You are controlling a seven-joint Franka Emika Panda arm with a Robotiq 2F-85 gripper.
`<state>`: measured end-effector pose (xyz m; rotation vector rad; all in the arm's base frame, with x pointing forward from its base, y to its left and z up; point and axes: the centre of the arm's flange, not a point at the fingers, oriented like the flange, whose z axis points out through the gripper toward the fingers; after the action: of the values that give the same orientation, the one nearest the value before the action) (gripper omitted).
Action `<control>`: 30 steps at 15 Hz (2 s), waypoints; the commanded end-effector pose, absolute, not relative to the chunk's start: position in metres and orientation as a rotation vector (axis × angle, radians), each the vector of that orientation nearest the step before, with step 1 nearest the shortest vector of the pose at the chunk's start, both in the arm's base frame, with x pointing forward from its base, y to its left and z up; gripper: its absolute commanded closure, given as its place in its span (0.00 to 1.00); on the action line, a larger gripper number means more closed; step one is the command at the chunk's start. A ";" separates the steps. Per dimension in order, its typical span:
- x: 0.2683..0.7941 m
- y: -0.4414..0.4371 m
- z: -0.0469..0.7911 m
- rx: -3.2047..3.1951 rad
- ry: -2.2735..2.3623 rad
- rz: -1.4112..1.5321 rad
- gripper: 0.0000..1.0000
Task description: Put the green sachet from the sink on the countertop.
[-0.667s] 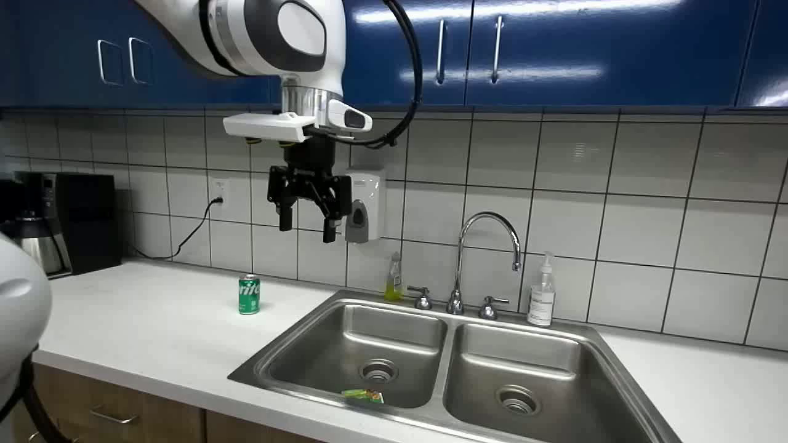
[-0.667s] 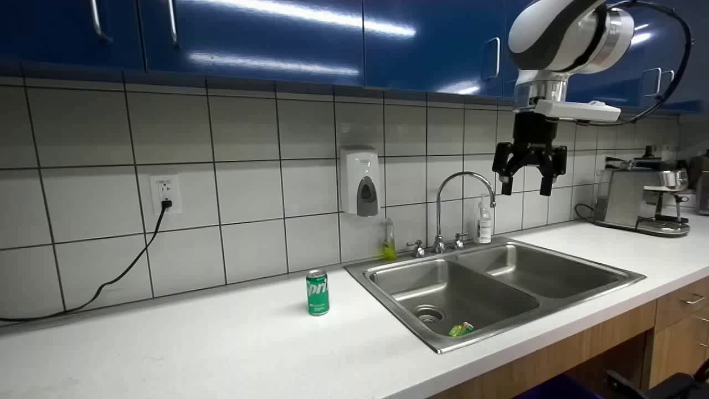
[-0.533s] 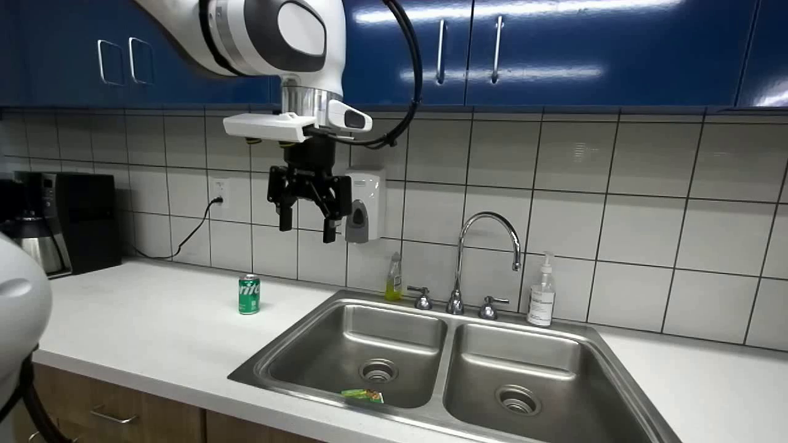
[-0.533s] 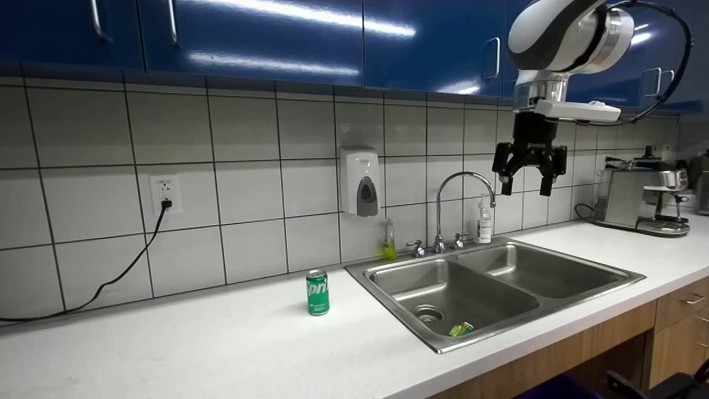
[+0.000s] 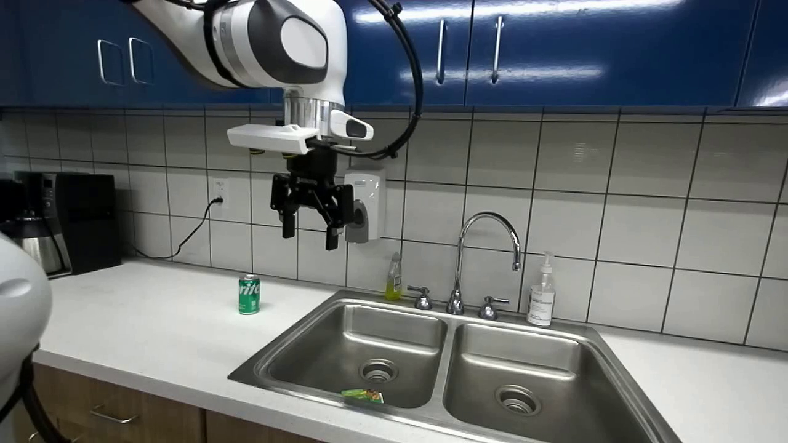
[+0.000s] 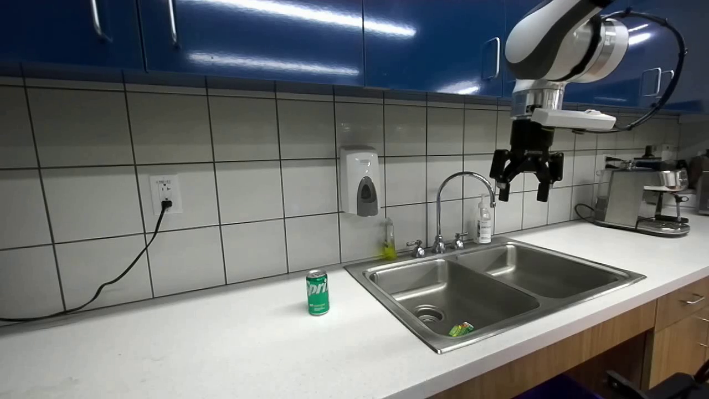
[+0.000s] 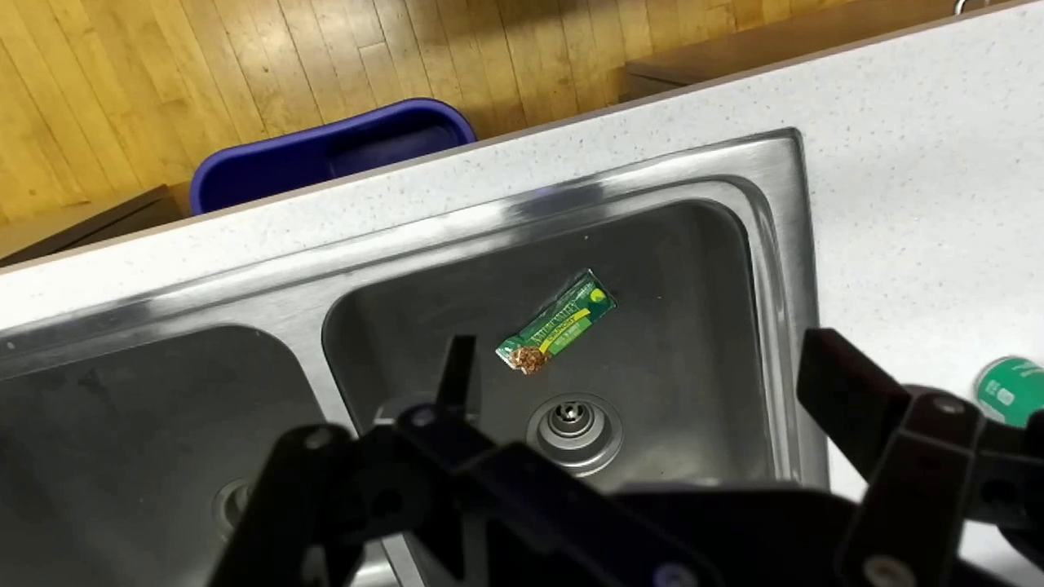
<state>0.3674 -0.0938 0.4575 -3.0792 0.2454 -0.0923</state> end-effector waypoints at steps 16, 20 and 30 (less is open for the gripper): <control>0.490 -0.054 0.298 -3.113 0.285 -0.034 0.00; 0.508 -0.050 0.275 -3.086 0.357 -0.029 0.00; 0.535 -0.068 0.220 -3.048 0.542 -0.040 0.00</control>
<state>0.5208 -0.0605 0.2351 -3.0676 0.4598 -0.0218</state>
